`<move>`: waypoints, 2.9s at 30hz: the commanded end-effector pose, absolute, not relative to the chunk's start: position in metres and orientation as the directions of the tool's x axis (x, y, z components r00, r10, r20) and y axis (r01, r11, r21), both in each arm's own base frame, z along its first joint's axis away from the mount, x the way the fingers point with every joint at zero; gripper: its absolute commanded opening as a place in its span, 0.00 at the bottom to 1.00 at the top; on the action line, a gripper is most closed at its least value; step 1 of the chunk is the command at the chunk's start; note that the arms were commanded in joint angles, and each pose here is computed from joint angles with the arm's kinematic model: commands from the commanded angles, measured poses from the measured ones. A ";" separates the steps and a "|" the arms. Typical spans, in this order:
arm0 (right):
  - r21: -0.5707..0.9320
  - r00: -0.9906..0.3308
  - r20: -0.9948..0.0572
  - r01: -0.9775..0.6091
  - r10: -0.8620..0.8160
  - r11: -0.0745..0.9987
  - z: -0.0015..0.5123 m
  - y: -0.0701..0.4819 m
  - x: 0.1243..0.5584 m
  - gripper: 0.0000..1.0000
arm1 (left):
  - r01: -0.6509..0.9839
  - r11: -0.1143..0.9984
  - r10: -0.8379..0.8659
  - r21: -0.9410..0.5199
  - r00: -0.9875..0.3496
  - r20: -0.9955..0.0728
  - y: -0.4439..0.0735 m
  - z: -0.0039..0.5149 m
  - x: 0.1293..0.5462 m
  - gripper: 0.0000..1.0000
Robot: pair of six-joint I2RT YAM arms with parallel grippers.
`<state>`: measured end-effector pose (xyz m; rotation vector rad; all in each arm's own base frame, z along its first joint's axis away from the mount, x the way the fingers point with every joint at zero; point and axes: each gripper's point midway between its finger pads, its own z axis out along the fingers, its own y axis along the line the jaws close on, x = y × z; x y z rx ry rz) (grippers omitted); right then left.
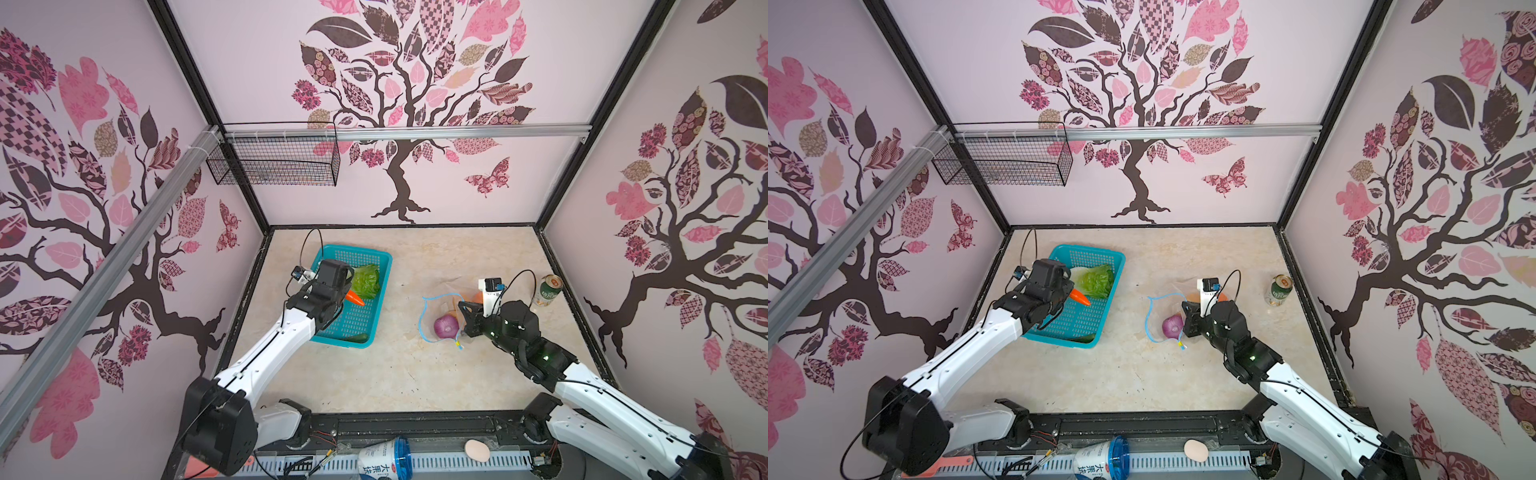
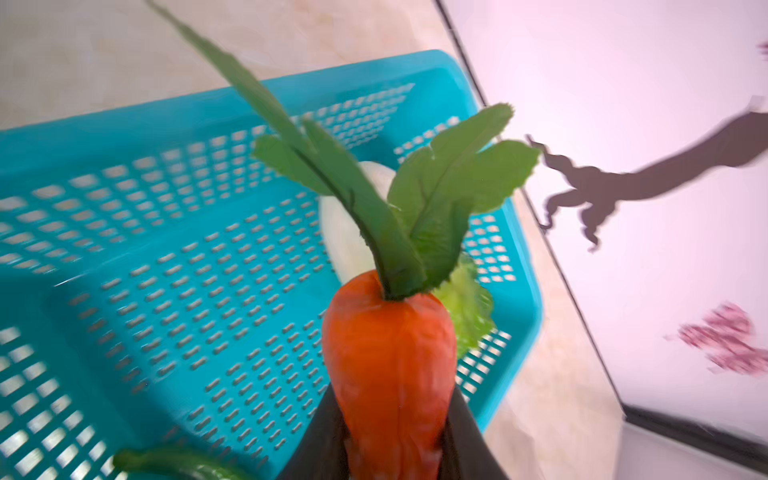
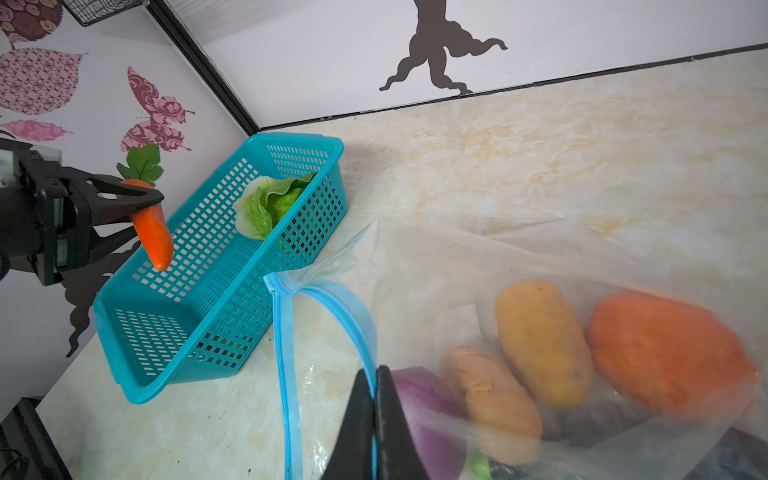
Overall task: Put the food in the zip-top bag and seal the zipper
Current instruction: 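Lift the carrot with the left gripper and carry it to the bag, then lower the carrot into the bag opening and open the left gripper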
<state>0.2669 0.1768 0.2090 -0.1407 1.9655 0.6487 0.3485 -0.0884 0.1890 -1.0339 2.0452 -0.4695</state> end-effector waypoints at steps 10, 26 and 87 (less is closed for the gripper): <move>0.450 -0.469 -0.854 -0.448 0.226 0.772 0.255 0.199 0.268 0.00 | 0.234 0.776 -0.409 -0.586 -0.519 -0.750 -0.201 0.265 0.331 0.00; 0.507 -0.505 -0.831 -0.511 0.235 0.694 0.298 0.220 0.266 0.00 | 0.691 0.608 -0.236 -0.391 -0.313 -0.920 -0.313 0.330 0.262 0.00; 0.605 -0.589 -0.724 -0.290 0.359 0.742 0.260 0.201 0.288 0.00 | 0.369 0.855 -0.129 -0.364 -0.529 -0.839 -0.262 0.217 0.252 0.80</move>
